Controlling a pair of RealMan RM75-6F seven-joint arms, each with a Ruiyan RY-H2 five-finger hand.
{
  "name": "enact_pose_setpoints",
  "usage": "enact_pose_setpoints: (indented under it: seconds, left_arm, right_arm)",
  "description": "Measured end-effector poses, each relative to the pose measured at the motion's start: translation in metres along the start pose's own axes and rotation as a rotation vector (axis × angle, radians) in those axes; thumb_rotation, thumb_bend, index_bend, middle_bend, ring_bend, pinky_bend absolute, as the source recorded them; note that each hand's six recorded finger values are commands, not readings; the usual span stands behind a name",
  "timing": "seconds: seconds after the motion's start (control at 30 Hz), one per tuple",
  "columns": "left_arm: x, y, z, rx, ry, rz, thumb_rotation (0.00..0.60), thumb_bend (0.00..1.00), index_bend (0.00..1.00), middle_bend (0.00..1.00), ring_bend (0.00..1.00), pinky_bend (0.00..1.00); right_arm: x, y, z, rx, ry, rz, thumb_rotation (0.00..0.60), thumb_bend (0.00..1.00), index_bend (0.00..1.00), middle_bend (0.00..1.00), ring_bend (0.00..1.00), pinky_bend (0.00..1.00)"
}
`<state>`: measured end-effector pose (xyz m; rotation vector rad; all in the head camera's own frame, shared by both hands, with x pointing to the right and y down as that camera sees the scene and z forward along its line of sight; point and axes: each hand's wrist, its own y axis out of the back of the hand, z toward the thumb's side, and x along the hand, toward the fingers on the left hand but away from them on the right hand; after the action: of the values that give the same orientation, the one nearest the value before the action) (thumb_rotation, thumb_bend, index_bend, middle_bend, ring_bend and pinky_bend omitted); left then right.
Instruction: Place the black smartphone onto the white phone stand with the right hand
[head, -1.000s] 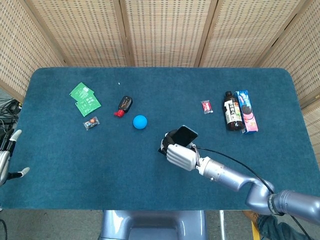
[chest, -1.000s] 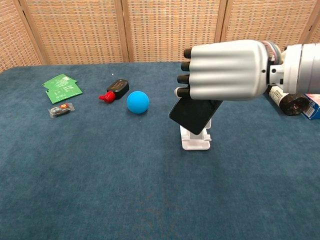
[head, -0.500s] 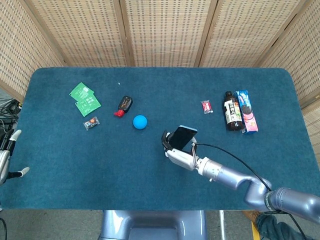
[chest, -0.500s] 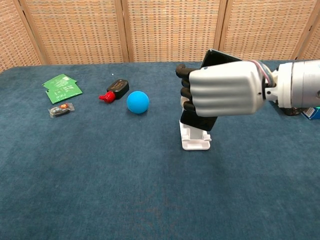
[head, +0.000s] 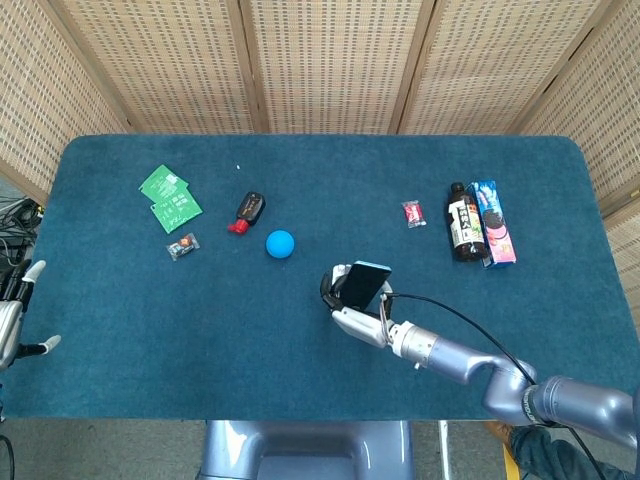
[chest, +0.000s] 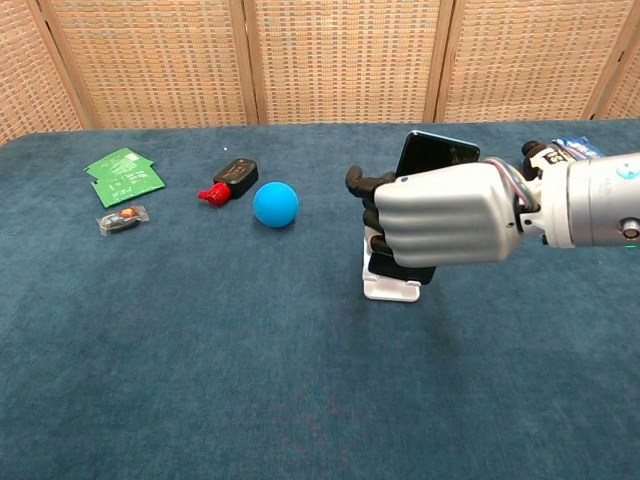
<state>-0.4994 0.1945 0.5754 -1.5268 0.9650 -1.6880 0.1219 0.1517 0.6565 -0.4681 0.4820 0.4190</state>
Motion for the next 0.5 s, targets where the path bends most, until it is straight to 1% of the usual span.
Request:
enact_pose_setpoints:
  seconds: [0.1,0.13,0.2,0.27,0.33,0.4,0.5]
  left_arm:
    - [0.0003,0.0004,-0.0006,-0.001,0.001,0.0,0.6,0.0,0.0,0.0,0.0,0.0]
    - [0.0003,0.0005,-0.0007,-0.002,0.001,0.0,0.6,0.0,0.0,0.0,0.0,0.0]
    - [0.0004,0.001,-0.001,-0.004,0.001,0.001,0.6,0.0,0.0,0.0,0.0,0.0]
    - [0.0003,0.0009,-0.0014,-0.004,0.002,0.001,0.6,0.0,0.0,0.0,0.0,0.0]
    - [0.0002,0.0006,-0.0016,-0.005,0.002,0.0,0.6,0.0,0.0,0.0,0.0,0.0]
    - [0.0001,0.0004,-0.0016,-0.005,0.001,-0.001,0.6,0.0,0.0,0.0,0.0,0.0]
    - [-0.0001,0.0005,-0.0017,-0.007,0.0,-0.001,0.6,0.0,0.0,0.0,0.0,0.0]
  right_arm:
    - [-0.0011,-0.0005,0.0005,0.007,0.004,0.004,0.6,0.38,0.58,0.54,0.51,0.26]
    - [-0.0013,-0.0008,0.0007,0.006,0.004,0.006,0.6,0.38,0.55,0.49,0.46,0.23]
    - [-0.0015,-0.0021,0.0013,0.003,0.005,0.014,0.6,0.38,0.42,0.36,0.33,0.15]
    - [-0.0013,-0.0032,0.0013,0.0,0.005,0.02,0.6,0.37,0.23,0.18,0.16,0.06]
    - [-0.0011,-0.0037,0.0008,-0.004,0.003,0.025,0.6,0.37,0.15,0.11,0.09,0.02]
    - [-0.0008,-0.0034,0.0002,-0.009,-0.004,0.028,0.6,0.36,0.11,0.07,0.06,0.0]
    - [-0.0002,-0.0023,-0.0001,-0.016,-0.011,0.03,0.6,0.36,0.09,0.05,0.05,0.0]
